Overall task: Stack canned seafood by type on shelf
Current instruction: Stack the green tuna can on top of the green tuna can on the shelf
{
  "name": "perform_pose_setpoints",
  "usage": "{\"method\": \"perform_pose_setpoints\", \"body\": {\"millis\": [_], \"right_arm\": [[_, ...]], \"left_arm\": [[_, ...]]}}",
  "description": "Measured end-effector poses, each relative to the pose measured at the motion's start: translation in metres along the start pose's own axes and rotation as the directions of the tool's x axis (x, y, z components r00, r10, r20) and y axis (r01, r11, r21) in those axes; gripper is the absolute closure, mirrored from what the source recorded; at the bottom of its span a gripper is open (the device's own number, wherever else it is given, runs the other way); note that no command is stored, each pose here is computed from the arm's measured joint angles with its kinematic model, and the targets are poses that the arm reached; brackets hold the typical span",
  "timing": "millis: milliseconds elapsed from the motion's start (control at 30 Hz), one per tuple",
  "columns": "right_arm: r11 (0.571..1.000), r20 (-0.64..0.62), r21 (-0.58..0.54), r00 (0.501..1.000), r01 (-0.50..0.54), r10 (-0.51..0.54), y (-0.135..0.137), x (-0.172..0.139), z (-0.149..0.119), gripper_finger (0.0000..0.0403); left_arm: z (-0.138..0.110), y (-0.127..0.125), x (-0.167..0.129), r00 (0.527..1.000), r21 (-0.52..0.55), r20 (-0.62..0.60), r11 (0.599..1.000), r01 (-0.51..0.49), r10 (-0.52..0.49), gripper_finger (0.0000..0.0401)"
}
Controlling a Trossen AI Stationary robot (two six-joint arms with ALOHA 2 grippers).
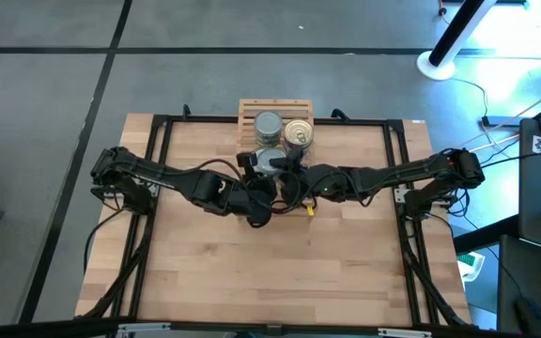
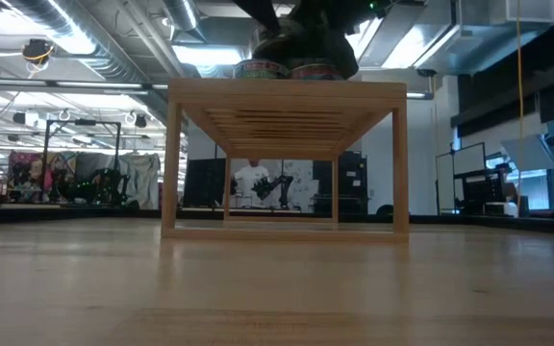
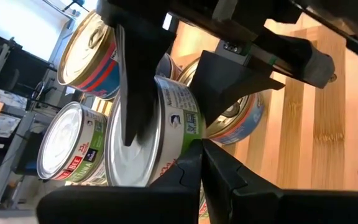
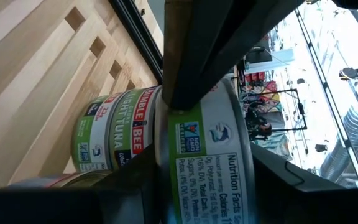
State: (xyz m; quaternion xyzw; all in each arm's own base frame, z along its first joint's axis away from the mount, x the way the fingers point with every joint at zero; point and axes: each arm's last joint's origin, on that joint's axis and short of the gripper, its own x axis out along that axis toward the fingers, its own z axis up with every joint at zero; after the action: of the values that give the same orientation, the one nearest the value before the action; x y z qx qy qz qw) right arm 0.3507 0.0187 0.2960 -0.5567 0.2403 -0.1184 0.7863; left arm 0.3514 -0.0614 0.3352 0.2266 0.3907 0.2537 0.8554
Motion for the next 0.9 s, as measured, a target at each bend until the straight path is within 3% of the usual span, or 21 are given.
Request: {"method": "perform_pose_setpoints", "body": {"millis": [500,900], "right_arm": [[1.0,0.039,-0.003,0.999,-0.023,0.024,0.001,0.0,0.001,0.0228],[1.0,0.031,0.0,0.999,-0.02,0.02,0.0,0.001,-0.001,0.0228]], "left_arm": [[0.009,-0.006,-0.007,0.996,0.038,0.086,0.999,0.008,-0.011,0.0396],[0.012,-0.002,-0.003,0.995,0.006,0.101,1.0,0.0,-0.001,0.0396]]}}
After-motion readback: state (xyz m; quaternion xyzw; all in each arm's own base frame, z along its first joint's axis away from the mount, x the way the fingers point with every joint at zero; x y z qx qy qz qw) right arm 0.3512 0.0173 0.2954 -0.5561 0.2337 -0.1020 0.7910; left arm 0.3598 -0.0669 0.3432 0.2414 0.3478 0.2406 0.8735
